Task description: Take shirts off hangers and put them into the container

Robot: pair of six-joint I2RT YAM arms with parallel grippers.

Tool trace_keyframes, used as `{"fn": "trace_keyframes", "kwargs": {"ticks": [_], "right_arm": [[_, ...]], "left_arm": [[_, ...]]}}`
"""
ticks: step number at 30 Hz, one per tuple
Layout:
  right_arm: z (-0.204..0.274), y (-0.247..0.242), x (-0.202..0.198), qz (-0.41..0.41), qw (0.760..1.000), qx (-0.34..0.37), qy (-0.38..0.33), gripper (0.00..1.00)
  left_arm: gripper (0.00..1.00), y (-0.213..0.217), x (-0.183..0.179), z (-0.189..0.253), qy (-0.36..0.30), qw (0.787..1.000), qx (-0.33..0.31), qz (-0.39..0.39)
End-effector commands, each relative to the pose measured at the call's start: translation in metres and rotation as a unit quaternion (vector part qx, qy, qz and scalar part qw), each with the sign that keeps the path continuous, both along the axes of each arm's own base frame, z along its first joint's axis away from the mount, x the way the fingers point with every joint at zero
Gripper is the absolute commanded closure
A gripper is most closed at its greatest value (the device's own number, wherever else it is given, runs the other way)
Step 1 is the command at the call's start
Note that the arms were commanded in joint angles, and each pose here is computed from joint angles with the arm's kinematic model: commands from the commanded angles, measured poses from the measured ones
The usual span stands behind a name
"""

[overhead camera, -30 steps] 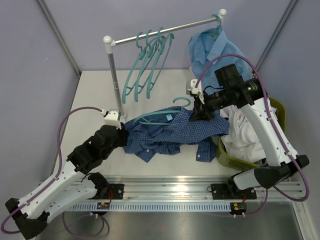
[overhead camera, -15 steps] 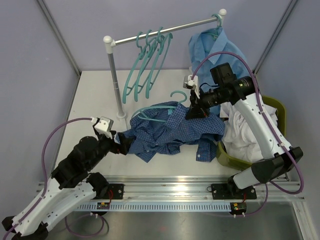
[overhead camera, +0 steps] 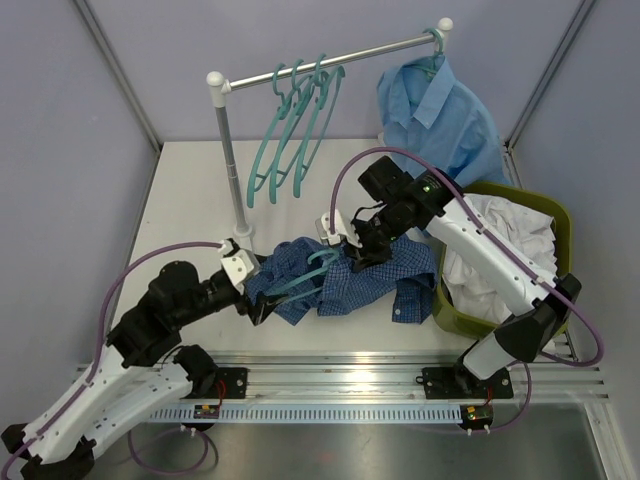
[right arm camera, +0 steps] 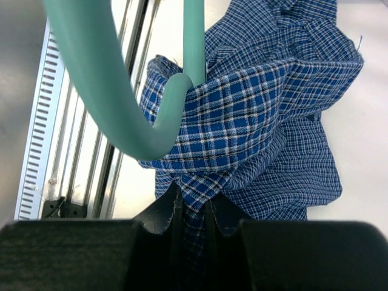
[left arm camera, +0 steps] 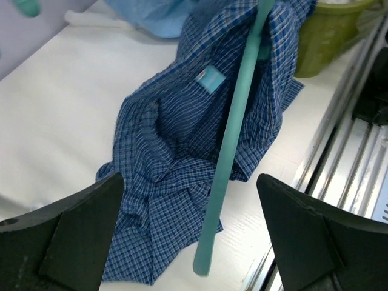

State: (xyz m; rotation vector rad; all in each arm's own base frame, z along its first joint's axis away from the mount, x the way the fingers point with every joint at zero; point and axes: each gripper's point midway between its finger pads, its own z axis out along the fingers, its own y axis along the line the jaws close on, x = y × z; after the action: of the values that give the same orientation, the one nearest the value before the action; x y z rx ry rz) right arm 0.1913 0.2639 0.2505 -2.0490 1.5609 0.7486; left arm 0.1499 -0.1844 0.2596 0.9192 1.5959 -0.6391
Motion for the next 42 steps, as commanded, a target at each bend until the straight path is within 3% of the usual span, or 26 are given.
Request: {"fn": "trace_keyframes", "kwargs": {"ticks": [1, 4, 11, 13, 14, 15, 18, 22, 23, 25, 26, 29, 33, 35, 38, 42], "right_arm": [[0.000, -0.009, -0.012, 0.038, 0.999, -0.035, -0.002, 1.00], [0.007, -0.005, -0.013, 0.044, 0.999, -0.027, -0.005, 1.00], [0.015, 0.000, -0.021, 0.058, 0.998, -0.010, 0.007, 1.00], [0.015, 0.000, -0.022, 0.058, 0.998, -0.011, 0.009, 1.00], [0.016, 0.001, -0.022, 0.059, 0.998, -0.009, 0.008, 1.00], [0.016, 0.001, -0.023, 0.060, 0.998, -0.008, 0.011, 1.00], [0.017, 0.002, -0.022, 0.057, 0.998, -0.007, 0.010, 0.97], [0.013, 0.005, -0.004, -0.013, 1.000, -0.024, 0.010, 0.67], [0.014, 0.004, 0.004, -0.033, 0.999, -0.027, 0.002, 0.48], [0.022, -0.001, 0.014, -0.081, 0.997, -0.015, 0.009, 0.33], [0.032, 0.000, 0.022, -0.098, 0.995, 0.008, 0.005, 0.01], [0.063, -0.015, 0.046, -0.184, 0.980, 0.069, 0.004, 0.01], [0.090, -0.028, 0.044, -0.257, 0.958, 0.130, 0.016, 0.01], [0.086, -0.024, 0.023, -0.225, 0.957, 0.166, 0.081, 0.01], [0.085, -0.025, 0.004, -0.231, 0.927, 0.214, 0.206, 0.01], [0.063, -0.033, 0.018, -0.297, 0.915, 0.199, 0.185, 0.04]], "left_arm": [[0.07, -0.029, -0.009, 0.011, -0.056, 0.993, -0.005, -0.105], [0.19, -0.039, -0.012, -0.002, -0.024, 0.991, 0.002, -0.129], [0.34, -0.051, -0.015, -0.016, 0.009, 0.988, -0.009, -0.152], [0.44, -0.053, -0.016, -0.016, 0.010, 0.987, -0.011, -0.157], [0.52, -0.055, -0.015, -0.020, 0.017, 0.987, -0.008, -0.159], [0.72, -0.056, -0.013, -0.020, 0.019, 0.987, -0.009, -0.157], [1.00, -0.060, -0.011, -0.020, 0.033, 0.987, -0.014, -0.154], [1.00, -0.060, -0.010, -0.018, 0.062, 0.988, -0.031, -0.137], [1.00, -0.060, -0.010, -0.020, 0.070, 0.988, -0.034, -0.131], [1.00, -0.059, -0.009, -0.022, 0.096, 0.988, -0.050, -0.109], [1.00, -0.058, -0.009, -0.026, 0.107, 0.988, -0.052, -0.103], [1.00, -0.057, -0.009, -0.033, 0.139, 0.984, -0.075, -0.081], [1.00, -0.060, -0.003, -0.029, 0.185, 0.973, -0.135, -0.038], [1.00, -0.061, 0.001, -0.026, 0.205, 0.966, -0.157, -0.020], [1.00, -0.067, 0.009, -0.009, 0.233, 0.948, -0.215, 0.000], [1.00, -0.078, 0.016, 0.008, 0.281, 0.915, -0.290, 0.013]]}}
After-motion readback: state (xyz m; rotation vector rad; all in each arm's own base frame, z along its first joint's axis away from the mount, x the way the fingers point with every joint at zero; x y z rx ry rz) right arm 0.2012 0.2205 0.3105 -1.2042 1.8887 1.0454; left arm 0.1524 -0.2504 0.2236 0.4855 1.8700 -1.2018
